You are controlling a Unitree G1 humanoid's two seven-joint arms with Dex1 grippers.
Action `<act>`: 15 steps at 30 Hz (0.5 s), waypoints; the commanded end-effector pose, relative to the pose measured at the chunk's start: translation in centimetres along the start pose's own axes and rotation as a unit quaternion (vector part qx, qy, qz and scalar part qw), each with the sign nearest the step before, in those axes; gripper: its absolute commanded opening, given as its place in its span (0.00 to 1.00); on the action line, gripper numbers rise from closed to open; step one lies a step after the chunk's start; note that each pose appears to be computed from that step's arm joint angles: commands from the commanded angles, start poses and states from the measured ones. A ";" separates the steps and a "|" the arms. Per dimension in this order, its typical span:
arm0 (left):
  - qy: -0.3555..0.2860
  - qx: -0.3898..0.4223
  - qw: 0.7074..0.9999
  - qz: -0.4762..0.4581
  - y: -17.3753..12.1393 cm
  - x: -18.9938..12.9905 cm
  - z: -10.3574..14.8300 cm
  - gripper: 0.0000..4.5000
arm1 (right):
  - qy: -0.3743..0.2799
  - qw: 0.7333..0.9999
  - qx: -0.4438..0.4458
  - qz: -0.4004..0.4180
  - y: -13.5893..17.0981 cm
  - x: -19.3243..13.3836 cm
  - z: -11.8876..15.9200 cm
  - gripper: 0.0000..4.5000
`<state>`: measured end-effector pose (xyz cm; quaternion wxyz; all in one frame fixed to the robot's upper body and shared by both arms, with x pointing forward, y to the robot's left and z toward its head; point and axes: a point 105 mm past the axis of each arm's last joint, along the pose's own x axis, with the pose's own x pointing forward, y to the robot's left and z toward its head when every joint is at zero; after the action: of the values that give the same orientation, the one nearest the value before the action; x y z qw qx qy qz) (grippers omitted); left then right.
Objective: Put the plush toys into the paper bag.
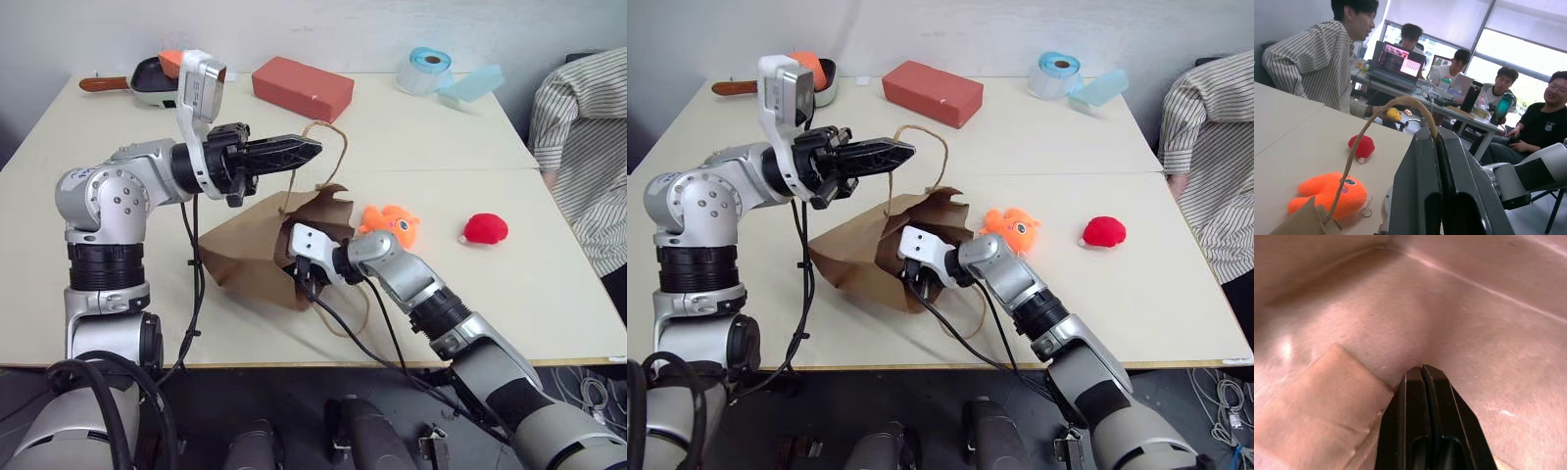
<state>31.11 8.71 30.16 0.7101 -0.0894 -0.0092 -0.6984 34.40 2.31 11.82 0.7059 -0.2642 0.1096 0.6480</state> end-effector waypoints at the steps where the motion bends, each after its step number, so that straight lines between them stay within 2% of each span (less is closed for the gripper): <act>1: 0.017 0.016 0.999 -0.035 -1.4 0.7 -0.7 0.00 | -0.003 0.999 -0.014 0.046 0.5 0.6 1.5 0.01; 3: 0.020 0.012 0.999 -0.044 -1.7 0.9 -1.1 0.00 | -0.012 0.998 0.001 0.065 0.7 0.8 1.9 0.01; 5: 0.026 0.011 0.998 -0.054 -2.2 1.1 -1.5 0.00 | -0.042 0.995 0.058 0.069 0.3 1.2 2.4 0.01; 9: 0.017 0.013 0.998 -0.052 -2.6 0.8 -0.9 0.00 | -0.084 0.983 0.159 0.031 -0.7 1.8 2.1 0.01; 15: -0.007 0.014 0.999 -0.040 -2.6 0.1 0.4 0.00 | -0.091 0.964 0.250 -0.020 -1.3 2.8 0.9 0.01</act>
<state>29.28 8.31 29.42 0.6878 -0.0938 0.0000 -0.7198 35.81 4.85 11.58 0.7624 -0.0478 0.1907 0.6166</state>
